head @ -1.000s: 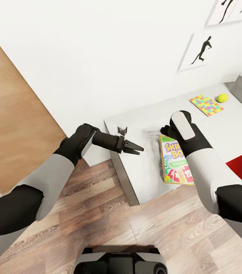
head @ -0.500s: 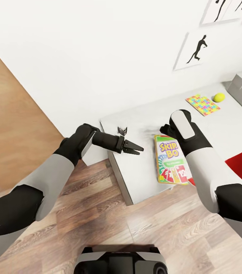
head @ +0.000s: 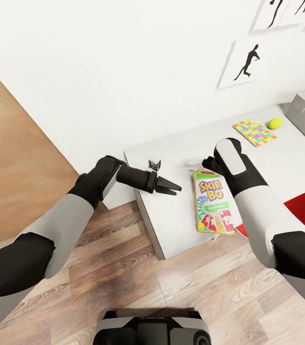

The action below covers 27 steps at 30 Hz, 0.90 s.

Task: Put all the toys in the child's room - the three board games (two on the bed and one on the table), the two jigsaw puzzles on the table, and the tennis ball on the table - inside the toy box on the table in the child's room.

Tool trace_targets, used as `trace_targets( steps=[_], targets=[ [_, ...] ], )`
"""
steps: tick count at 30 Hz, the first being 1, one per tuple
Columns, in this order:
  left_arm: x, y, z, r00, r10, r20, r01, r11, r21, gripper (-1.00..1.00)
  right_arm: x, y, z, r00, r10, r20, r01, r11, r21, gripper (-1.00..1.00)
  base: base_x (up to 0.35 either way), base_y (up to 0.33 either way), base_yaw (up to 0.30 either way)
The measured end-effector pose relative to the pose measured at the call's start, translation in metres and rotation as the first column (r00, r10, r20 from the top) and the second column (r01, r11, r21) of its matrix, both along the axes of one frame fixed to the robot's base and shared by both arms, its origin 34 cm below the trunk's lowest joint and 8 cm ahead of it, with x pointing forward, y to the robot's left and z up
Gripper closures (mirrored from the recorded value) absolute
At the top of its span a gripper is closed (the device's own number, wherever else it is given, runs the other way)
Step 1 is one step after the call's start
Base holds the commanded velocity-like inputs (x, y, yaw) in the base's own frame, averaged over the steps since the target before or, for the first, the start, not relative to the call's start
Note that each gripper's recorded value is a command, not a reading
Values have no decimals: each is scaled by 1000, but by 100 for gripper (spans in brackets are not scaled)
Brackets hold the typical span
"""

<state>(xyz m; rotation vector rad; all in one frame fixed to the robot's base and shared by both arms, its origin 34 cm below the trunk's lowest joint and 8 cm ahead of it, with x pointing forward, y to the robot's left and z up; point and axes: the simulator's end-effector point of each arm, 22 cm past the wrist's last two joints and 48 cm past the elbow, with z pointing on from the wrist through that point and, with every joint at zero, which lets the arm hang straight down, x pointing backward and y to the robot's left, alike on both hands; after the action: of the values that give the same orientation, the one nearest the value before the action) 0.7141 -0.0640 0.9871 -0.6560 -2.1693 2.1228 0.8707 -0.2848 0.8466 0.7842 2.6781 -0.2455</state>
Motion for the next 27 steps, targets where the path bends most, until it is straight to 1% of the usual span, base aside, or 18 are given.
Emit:
trace_targets(
  steps=[8, 14, 27],
  targets=[
    [-1, 0, -1, 1000, -5, 2, 5, 1000, 5, -100, 0, 0, 0, 1000, 0, 0, 0, 1000, 0, -100, 19, -9, 0],
    [-2, 0, -1, 1000, -7, 3, 7, 1000, 6, -100, -1, -1, -1, 1000, -1, -2, 1, 1000, 0, -100, 93, -1, 0],
    [-2, -1, -6, 1000, -8, -5, 9, 1000, 7, -100, -9, -4, -16, 999, -6, -39, 6, 1000, -5, -100, 13, 0, 0]
  ],
)
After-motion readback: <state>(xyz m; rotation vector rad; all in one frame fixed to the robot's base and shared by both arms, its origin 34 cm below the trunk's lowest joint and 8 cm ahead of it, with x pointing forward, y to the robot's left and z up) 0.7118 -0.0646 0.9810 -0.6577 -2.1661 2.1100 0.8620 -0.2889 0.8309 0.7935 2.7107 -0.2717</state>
